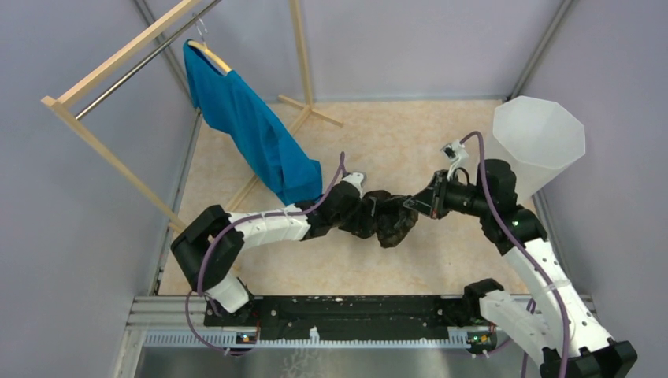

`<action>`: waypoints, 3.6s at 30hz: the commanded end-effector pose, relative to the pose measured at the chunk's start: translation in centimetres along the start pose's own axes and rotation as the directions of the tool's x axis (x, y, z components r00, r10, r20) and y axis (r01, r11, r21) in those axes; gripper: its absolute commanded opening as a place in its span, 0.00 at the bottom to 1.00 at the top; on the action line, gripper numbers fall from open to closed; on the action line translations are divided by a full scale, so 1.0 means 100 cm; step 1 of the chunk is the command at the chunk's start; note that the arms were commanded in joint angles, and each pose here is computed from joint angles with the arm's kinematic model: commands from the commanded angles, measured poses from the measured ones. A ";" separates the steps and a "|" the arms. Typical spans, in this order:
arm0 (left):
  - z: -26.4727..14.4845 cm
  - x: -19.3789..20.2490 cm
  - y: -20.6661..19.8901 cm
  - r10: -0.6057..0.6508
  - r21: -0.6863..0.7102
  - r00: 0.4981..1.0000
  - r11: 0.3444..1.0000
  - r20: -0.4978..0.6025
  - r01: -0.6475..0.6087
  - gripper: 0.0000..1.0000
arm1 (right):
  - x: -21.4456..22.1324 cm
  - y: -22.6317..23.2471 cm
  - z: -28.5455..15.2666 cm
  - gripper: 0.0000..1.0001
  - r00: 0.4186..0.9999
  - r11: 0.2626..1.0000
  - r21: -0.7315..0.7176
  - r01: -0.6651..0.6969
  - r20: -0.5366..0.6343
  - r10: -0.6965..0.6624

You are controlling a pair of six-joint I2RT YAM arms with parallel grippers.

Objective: Put the trash bags into the trash bin

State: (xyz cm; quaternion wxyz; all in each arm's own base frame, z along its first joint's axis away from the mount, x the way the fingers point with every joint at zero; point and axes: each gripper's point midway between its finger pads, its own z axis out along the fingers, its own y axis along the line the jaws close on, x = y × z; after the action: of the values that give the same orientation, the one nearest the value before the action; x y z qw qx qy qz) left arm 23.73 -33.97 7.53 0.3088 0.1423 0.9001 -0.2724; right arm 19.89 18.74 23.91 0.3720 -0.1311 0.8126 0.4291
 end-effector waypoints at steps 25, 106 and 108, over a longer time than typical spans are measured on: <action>-0.166 -0.052 -0.012 0.027 0.158 0.947 0.984 0.319 -0.081 0.11 | -0.032 -0.029 -0.022 0.48 0.991 0.960 0.272 0.065 0.092 -0.093; -0.117 -0.067 -0.036 0.035 0.178 0.966 0.981 0.256 -0.083 0.00 | -0.027 -0.012 -0.027 0.00 0.949 0.982 0.173 0.068 0.294 -0.118; -0.108 -0.026 -0.024 -0.017 0.213 0.984 0.977 0.175 -0.021 0.00 | 0.009 -0.024 -0.015 0.00 0.977 0.989 0.146 0.026 0.208 -0.056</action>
State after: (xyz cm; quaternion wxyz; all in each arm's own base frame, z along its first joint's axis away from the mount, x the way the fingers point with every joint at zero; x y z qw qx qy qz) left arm 22.66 -31.31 30.55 0.5132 0.1912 0.7362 -0.3976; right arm 20.72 14.15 36.42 0.6564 -0.0835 0.6607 0.3545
